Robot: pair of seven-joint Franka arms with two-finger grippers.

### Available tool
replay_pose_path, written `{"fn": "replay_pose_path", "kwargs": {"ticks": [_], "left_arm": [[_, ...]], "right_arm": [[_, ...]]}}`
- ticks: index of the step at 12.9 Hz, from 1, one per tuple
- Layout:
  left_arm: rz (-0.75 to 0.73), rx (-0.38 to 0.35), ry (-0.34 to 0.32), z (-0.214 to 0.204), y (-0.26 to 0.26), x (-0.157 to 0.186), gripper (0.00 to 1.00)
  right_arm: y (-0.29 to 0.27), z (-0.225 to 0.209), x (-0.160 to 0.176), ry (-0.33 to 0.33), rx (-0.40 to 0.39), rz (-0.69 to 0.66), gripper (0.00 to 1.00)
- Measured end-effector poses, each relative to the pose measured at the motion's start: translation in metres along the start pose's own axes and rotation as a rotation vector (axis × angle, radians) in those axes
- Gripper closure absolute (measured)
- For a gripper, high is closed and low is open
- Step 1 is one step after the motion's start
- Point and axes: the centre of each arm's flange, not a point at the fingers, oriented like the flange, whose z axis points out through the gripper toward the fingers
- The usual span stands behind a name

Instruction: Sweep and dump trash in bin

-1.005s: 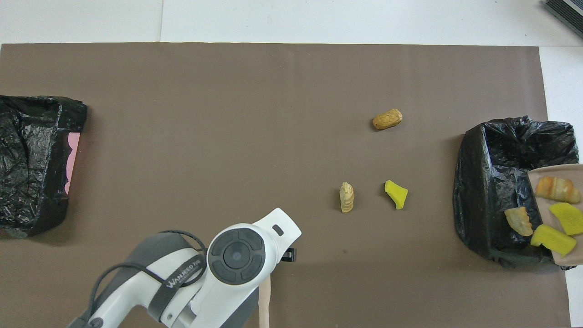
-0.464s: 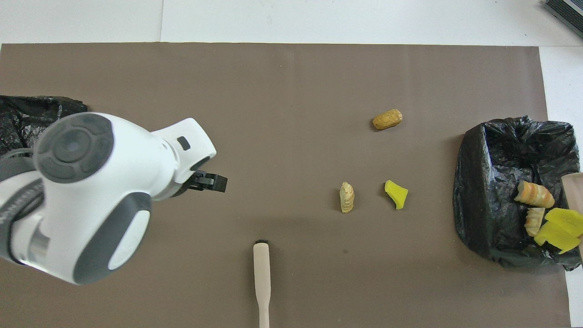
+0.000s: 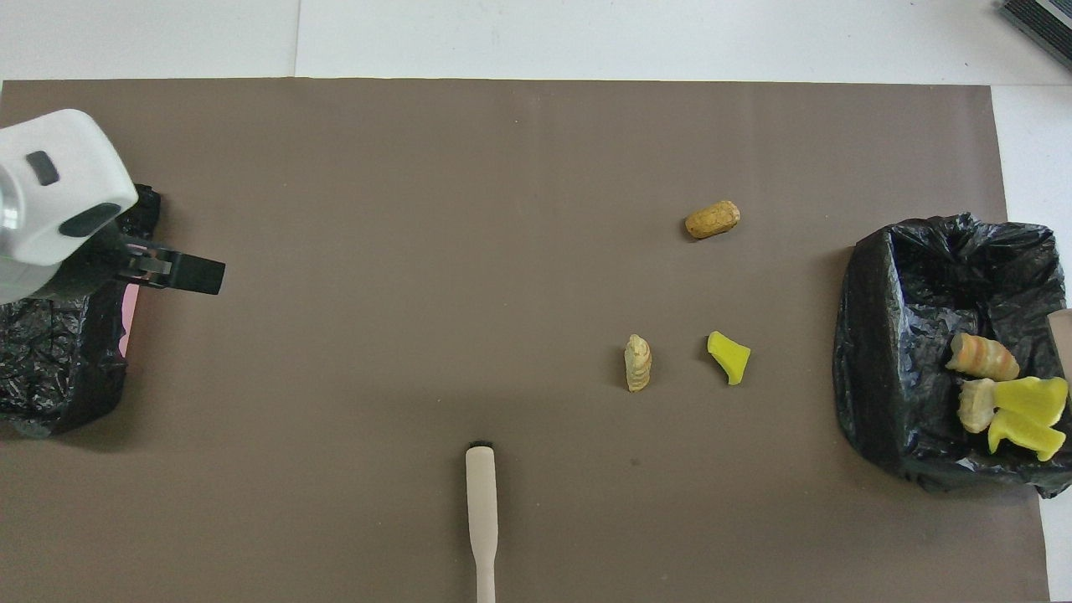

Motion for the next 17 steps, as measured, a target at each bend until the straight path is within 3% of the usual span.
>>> {"fn": "replay_pose_path", "kwargs": {"ticks": [3,6,11,17], "left_arm": [[-0.007,0.004,-0.007,-0.024,-0.021,-0.007,0.0],[-0.008,0.002,-0.022,-0.024,-0.021,-0.008,0.0],[-0.009,0.003,-0.023,-0.025,-0.022,-0.008,0.0],[-0.014,0.004,-0.025,-0.026,-0.024,-0.01,0.0]], "right_arm": [[-0.004,-0.014,-0.007,-0.015,-0.022,0.014,0.67],[0.008,-0.039,0.015,-0.018,-0.053,-0.024,0.67],[0.019,-0.067,0.071,0.211,-0.072,-0.02,0.67],[0.03,-0.1,0.165,0.425,0.018,0.146,0.67]]}}
